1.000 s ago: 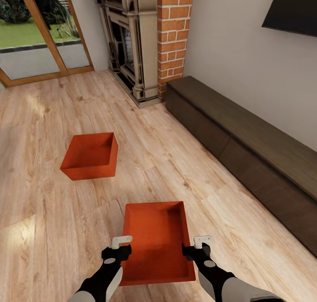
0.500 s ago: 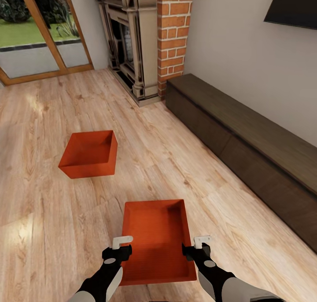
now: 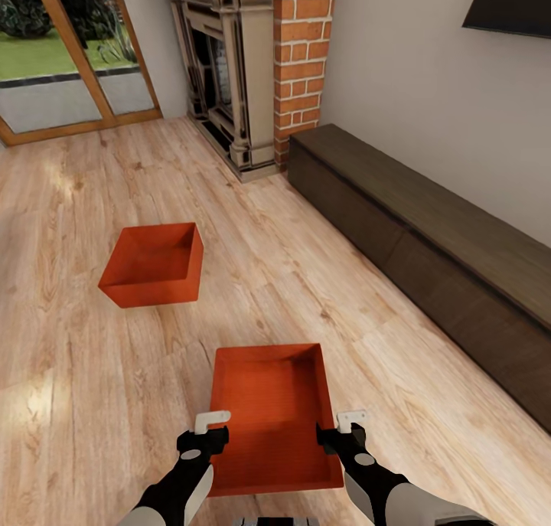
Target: Move the two storage containers from the living room to the garage. In the garage, place one container on the floor and stack the other container on top of it (either order is fine).
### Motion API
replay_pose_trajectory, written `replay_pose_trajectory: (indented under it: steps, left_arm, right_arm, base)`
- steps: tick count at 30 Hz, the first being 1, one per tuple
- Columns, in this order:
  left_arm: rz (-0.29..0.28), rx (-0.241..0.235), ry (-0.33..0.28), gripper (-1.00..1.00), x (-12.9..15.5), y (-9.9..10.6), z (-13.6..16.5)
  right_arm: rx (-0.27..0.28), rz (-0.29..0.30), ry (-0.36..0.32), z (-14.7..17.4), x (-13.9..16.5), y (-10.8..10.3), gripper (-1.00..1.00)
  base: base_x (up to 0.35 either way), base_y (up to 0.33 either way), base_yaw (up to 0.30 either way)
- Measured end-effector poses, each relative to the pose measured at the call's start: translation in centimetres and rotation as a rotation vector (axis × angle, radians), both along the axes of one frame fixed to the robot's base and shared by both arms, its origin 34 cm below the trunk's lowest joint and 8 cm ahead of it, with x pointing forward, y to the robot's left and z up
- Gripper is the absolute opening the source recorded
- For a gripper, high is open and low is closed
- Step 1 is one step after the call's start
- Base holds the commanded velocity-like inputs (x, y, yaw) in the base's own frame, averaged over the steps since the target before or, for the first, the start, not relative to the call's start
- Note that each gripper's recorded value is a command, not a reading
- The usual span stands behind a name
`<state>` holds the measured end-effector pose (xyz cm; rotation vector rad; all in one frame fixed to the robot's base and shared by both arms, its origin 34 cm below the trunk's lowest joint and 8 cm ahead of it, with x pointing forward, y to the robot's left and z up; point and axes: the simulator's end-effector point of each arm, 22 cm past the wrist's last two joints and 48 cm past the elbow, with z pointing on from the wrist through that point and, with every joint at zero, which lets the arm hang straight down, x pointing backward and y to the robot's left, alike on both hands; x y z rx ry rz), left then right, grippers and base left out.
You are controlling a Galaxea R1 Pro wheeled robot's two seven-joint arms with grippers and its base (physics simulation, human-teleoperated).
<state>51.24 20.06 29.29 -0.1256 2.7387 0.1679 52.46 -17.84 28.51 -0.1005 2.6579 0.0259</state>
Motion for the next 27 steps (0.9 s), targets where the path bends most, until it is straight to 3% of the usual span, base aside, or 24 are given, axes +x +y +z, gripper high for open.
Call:
replay_pose_trajectory:
  steps: [14,27]
  left_arm:
    - [0.001,0.004,0.002,1.0,-0.6,0.2,-2.9]
    - [0.002,0.005,-0.002,1.0,-0.4,0.2,-2.9]
  right_arm:
    - [0.0,-0.001,0.0,-2.9,-0.5,0.0,1.0]
    - [0.0,0.0,0.0,-2.9,-0.5,0.0,1.0]
  base:
    - [0.0,0.0,0.0]
    - [0.0,0.0,0.0]
